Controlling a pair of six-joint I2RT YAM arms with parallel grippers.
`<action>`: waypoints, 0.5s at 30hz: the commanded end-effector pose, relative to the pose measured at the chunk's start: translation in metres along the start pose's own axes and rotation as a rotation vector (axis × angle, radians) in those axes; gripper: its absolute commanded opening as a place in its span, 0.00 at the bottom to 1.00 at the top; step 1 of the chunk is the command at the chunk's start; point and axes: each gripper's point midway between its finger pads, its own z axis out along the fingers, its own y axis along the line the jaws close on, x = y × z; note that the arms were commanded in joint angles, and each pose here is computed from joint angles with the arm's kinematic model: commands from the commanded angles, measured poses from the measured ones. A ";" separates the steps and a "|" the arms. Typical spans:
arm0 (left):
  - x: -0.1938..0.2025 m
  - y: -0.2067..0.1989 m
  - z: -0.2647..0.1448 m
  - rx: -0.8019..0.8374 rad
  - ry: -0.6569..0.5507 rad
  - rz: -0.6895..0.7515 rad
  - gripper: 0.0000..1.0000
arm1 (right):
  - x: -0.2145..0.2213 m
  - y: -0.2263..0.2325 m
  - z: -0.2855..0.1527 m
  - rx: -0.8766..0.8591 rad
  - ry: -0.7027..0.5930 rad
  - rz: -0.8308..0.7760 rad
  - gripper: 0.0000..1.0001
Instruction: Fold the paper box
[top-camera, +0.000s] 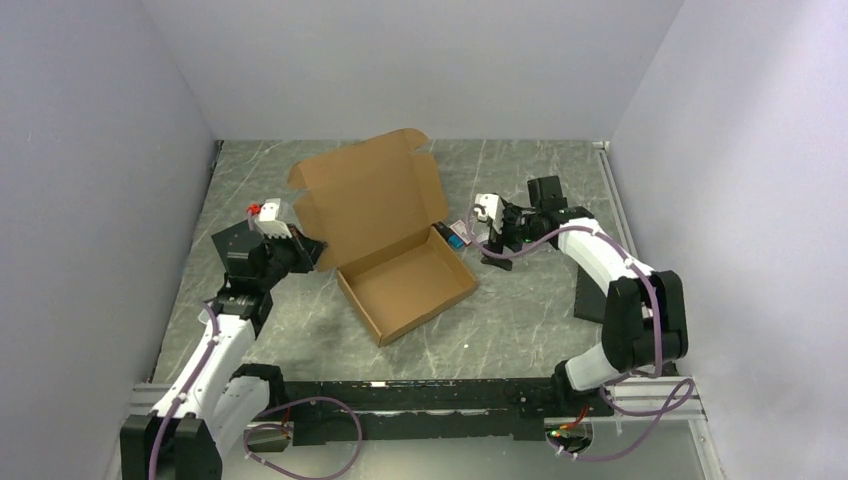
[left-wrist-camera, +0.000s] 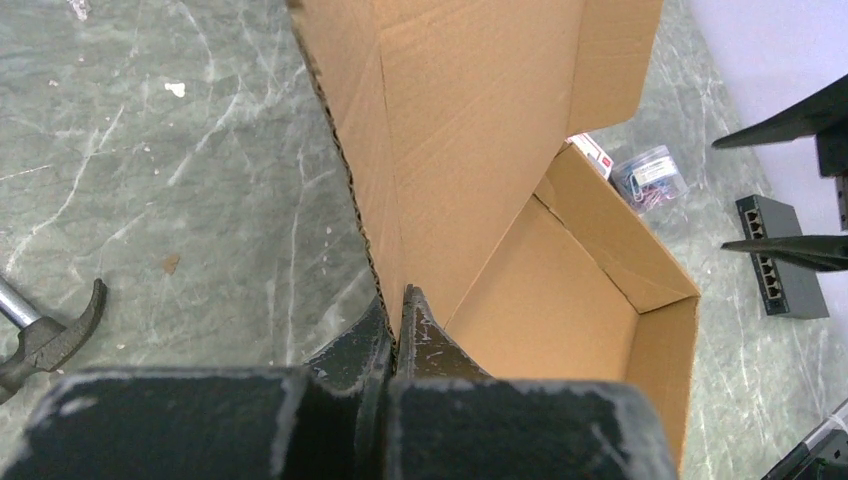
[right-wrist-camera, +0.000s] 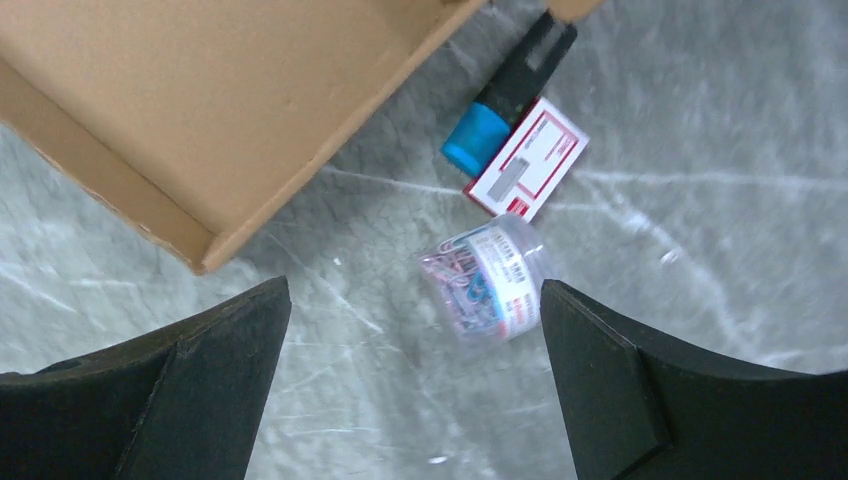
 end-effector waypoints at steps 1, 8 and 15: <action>-0.010 -0.011 0.004 0.070 -0.006 0.080 0.00 | -0.034 -0.019 -0.010 -0.109 -0.141 -0.366 1.00; -0.012 -0.006 0.002 0.060 -0.062 0.146 0.00 | -0.019 -0.026 0.008 -0.244 -0.097 -0.390 0.99; -0.013 0.001 0.001 0.016 -0.071 0.155 0.00 | 0.007 -0.023 0.022 -0.312 0.007 -0.376 0.97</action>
